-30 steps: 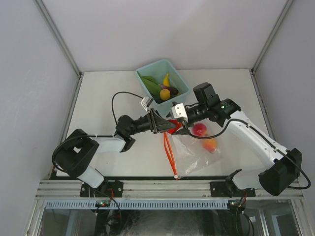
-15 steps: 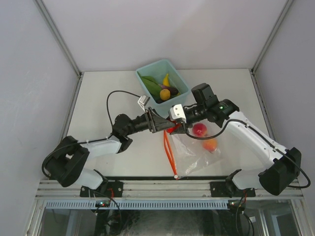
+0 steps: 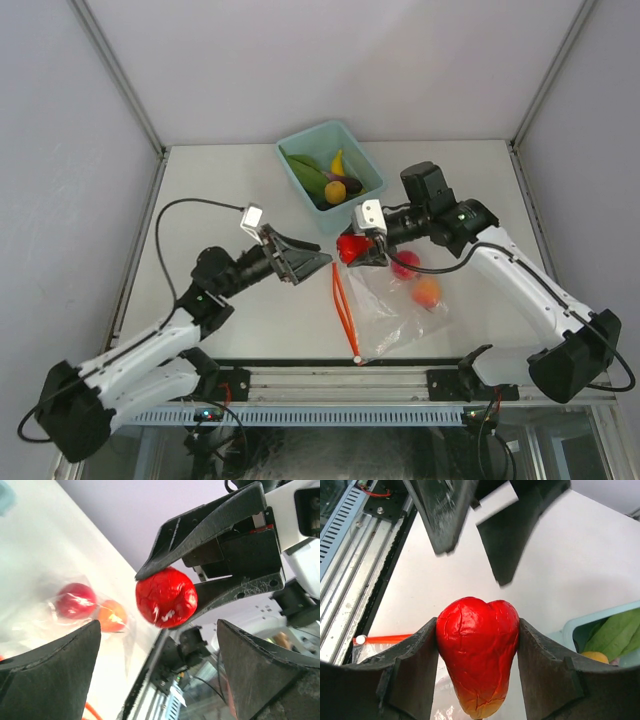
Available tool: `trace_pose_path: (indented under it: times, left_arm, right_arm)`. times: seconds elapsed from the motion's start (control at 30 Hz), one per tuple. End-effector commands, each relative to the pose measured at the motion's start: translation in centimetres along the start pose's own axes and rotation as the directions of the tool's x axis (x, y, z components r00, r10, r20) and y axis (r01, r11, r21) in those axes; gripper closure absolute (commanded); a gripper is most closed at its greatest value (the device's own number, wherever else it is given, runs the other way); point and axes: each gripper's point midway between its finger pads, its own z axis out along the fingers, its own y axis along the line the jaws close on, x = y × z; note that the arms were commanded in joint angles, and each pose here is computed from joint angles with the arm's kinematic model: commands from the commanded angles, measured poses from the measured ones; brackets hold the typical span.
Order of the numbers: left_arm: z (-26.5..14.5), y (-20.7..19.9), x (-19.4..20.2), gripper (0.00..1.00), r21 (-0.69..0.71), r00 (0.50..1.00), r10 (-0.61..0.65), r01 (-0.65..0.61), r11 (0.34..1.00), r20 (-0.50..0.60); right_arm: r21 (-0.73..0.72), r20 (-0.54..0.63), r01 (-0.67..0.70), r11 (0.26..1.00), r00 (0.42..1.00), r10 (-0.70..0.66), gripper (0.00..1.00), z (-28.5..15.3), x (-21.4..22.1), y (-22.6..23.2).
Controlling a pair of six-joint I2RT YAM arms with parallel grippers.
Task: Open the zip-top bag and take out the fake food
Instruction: Place the fake fruit in the bin.
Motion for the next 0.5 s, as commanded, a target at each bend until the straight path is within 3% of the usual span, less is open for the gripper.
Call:
trace_pose_path:
  times: [0.0,0.23,0.47]
  left_arm:
    - [-3.5,3.7,-0.7,0.0,-0.257,0.986,0.16,-0.146,0.955,0.036]
    - [-8.2,4.5,-3.2,0.0,-0.422,0.942,0.314,-0.24,0.874,0.114]
    - [-10.4,5.9,-4.4,0.0,-0.549,0.924,0.374,-0.273,0.79,0.079]
  right_arm:
    - [0.11,0.045,-0.017,0.994,0.999,0.013,0.99,-1.7,-2.6,-2.5]
    - [0.28,0.108,-0.168,0.945,0.984,0.143,1.0,-3.0,-3.6,-8.6]
    - [0.389,0.136,-0.279,0.878,0.96,0.245,1.0,-3.4,-2.6,-14.8]
